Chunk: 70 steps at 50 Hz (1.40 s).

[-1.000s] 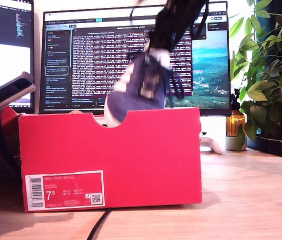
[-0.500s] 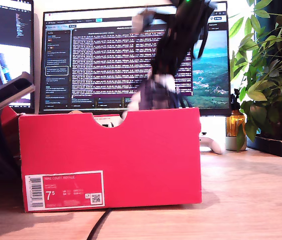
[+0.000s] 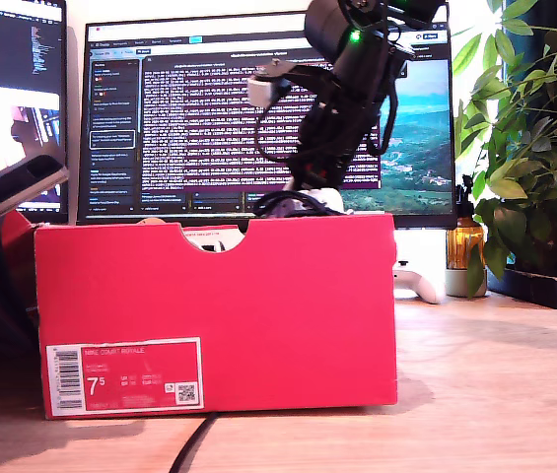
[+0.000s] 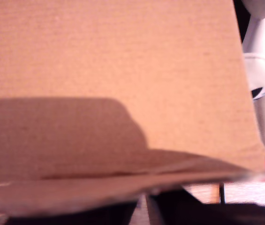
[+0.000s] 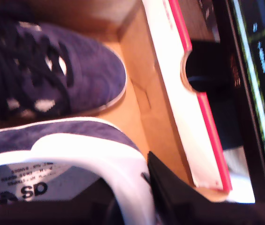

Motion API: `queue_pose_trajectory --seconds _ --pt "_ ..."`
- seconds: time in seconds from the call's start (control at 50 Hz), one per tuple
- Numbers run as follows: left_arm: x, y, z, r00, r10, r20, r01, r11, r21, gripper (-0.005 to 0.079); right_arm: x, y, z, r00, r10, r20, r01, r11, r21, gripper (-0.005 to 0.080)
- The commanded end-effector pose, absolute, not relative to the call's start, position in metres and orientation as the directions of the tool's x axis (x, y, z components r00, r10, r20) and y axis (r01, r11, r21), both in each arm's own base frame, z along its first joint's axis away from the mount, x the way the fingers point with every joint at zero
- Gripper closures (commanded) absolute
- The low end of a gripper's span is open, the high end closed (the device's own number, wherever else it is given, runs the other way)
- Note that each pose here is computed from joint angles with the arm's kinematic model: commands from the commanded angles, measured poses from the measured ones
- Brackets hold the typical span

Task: Pack the blue shoes by picking the first shoe and placing it inside the red shoebox, left side, then picking and rotating the second shoe and placing it in the shoebox

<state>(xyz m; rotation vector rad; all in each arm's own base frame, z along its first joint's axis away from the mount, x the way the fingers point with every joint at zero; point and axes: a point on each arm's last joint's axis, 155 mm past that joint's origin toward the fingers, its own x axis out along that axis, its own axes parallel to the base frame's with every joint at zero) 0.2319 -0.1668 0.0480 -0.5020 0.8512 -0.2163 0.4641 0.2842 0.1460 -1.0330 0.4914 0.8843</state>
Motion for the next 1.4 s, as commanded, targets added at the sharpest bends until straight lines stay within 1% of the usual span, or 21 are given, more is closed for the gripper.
queue_pose_trajectory --seconds 0.0,0.1,0.24,0.26,0.32,0.34,0.36,0.38,0.44,0.48,0.58,0.72,0.8,1.0,1.08,1.1,1.14,1.16,1.38 --pt "0.234 -0.169 0.052 0.652 -0.38 -0.656 -0.006 0.863 -0.506 0.0762 0.462 0.295 0.166 0.593 0.414 -0.69 -0.802 0.232 -0.55 0.052" --pt "0.234 -0.169 0.052 0.652 -0.381 -0.656 -0.005 0.863 -0.506 0.0762 0.463 0.294 0.166 0.6 0.405 -0.69 -0.798 0.238 -0.553 0.0519" --pt "0.234 -0.169 0.052 0.652 -0.381 -0.656 -0.005 0.863 -0.506 0.0762 0.467 0.286 0.166 0.63 0.354 -0.691 -0.776 0.264 -0.573 0.0521" --pt "0.234 -0.169 0.052 0.652 -0.38 -0.656 -0.006 0.863 -0.506 0.0762 0.467 0.286 0.166 0.631 0.352 -0.691 -0.776 0.296 -0.558 0.0521" --pt "0.234 -0.169 0.052 0.652 -0.381 -0.656 -0.005 0.863 -0.506 0.0762 0.465 0.285 0.166 0.63 0.346 -0.695 -0.775 0.334 -0.536 0.0533" --pt "0.234 -0.169 0.052 0.652 -0.38 -0.656 -0.005 0.863 -0.505 0.0762 0.464 0.284 0.166 0.629 0.345 -0.697 -0.776 0.333 -0.535 0.0547" --pt "0.234 -0.169 0.052 0.652 -0.38 -0.656 -0.005 0.863 -0.505 0.0762 0.463 0.285 0.166 0.627 0.345 -0.699 -0.776 0.364 -0.516 0.0572" --pt "0.234 -0.169 0.052 0.652 -0.38 -0.656 -0.006 0.863 -0.506 0.0762 0.462 0.286 0.166 0.625 0.347 -0.699 -0.776 0.373 -0.509 0.0609" --pt "0.234 -0.169 0.052 0.652 -0.38 -0.656 -0.006 0.863 -0.506 0.0762 0.458 0.288 0.167 0.619 0.349 -0.704 -0.776 0.412 -0.478 0.0763" --pt "0.234 -0.169 0.052 0.652 -0.381 -0.656 -0.005 0.862 -0.506 0.0762 0.456 0.289 0.167 0.615 0.351 -0.706 -0.775 0.432 -0.461 0.0753" --pt "0.234 -0.169 0.052 0.652 -0.38 -0.656 -0.006 0.863 -0.506 0.0762 0.451 0.294 0.172 0.615 0.361 -0.701 -0.758 0.515 -0.4 0.0765" --pt "0.234 -0.169 0.052 0.652 -0.38 -0.656 -0.005 0.863 -0.505 0.0762 0.446 0.297 0.177 0.612 0.368 -0.7 -0.714 0.638 -0.289 0.0765" --pt "0.234 -0.169 0.052 0.652 -0.38 -0.656 -0.005 0.863 -0.505 0.0762 0.44 0.295 0.172 0.592 0.356 -0.723 -0.678 0.705 -0.209 0.0765" --pt "0.234 -0.169 0.052 0.65 -0.381 -0.658 -0.006 0.863 -0.505 0.0762 0.422 0.284 0.154 0.52 0.315 -0.794 -0.648 0.752 -0.126 0.0765" --pt "0.231 -0.172 0.052 0.636 -0.4 -0.66 0.021 0.864 -0.503 0.0762 0.425 0.278 0.153 0.521 0.306 -0.797 -0.612 0.785 -0.098 0.0765" --pt "0.231 -0.173 0.052 0.635 -0.402 -0.66 0.048 0.873 -0.486 0.0762 0.426 0.276 0.154 0.523 0.305 -0.796 -0.599 0.796 -0.089 0.0765" --pt "0.23 -0.173 0.052 0.634 -0.404 -0.66 0.051 0.873 -0.485 0.0762 0.428 0.273 0.154 0.525 0.302 -0.796 -0.574 0.816 -0.069 0.0765" --pt "0.229 -0.174 0.053 0.633 -0.407 -0.659 0.073 0.879 -0.471 0.0762 0.428 0.272 0.154 0.526 0.3 -0.796 -0.565 0.823 -0.063 0.0765" --pt "0.22 -0.179 0.063 0.632 -0.437 -0.639 0.163 0.882 -0.442 0.0762 0.437 0.242 0.151 0.52 0.255 -0.815 -0.506 0.861 -0.054 0.0765"
